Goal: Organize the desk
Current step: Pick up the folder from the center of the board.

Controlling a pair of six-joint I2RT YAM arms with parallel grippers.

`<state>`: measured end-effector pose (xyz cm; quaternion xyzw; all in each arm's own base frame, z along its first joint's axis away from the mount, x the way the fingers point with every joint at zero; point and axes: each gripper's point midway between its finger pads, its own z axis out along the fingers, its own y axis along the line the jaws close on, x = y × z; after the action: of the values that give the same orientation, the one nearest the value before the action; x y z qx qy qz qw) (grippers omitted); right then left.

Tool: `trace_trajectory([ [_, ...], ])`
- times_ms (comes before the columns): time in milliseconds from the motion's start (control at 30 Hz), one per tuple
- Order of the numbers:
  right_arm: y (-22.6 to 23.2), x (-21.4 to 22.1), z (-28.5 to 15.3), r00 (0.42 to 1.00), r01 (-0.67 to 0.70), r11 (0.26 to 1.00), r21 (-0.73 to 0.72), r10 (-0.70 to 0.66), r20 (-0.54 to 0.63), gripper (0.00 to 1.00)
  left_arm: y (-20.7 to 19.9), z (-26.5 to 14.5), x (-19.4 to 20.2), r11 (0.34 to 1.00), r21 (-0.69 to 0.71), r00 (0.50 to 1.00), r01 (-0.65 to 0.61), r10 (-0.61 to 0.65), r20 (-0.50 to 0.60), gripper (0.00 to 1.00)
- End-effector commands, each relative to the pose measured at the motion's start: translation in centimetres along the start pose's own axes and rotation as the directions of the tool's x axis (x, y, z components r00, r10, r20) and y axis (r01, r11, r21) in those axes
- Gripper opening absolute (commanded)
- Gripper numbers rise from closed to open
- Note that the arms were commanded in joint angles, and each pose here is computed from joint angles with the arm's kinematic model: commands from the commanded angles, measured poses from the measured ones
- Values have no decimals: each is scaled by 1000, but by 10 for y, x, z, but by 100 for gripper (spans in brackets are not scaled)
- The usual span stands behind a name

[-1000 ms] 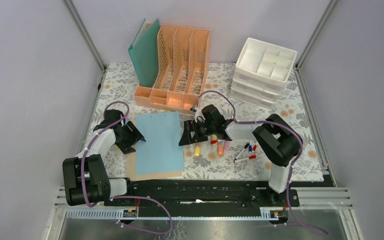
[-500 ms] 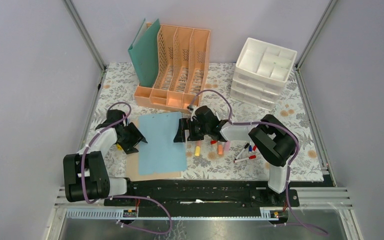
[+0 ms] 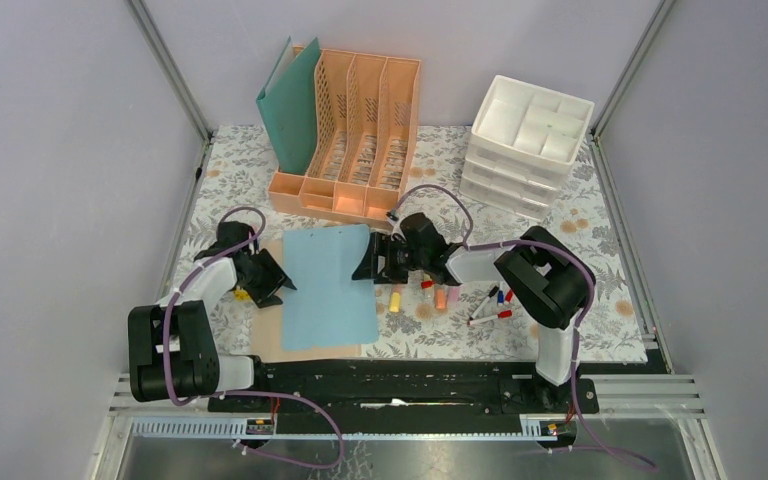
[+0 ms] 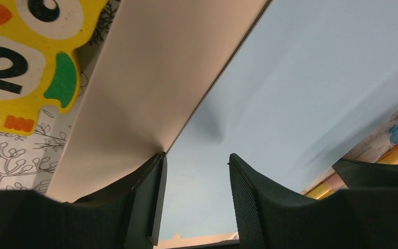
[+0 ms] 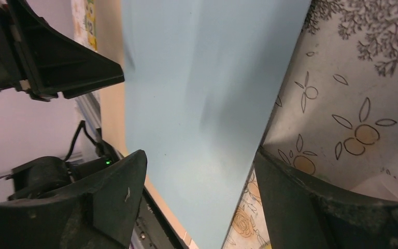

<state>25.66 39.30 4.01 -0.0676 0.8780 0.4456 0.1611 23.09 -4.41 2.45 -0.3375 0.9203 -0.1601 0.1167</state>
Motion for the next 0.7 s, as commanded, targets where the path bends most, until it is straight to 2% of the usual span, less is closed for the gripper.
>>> trace_trajectory([
  [0,52,6,-11,998,-59,961,-270,46,-53,80,-6,8,21,999,43,997,14,-10,-77,51],
  [300,87,-9,-34,998,66,919,-388,-62,24,79,-14,10,26,996,93,994,11,-1,-105,52],
  [667,114,-19,-54,999,48,885,-462,-48,12,79,-26,6,34,983,184,992,14,9,-128,53],
])
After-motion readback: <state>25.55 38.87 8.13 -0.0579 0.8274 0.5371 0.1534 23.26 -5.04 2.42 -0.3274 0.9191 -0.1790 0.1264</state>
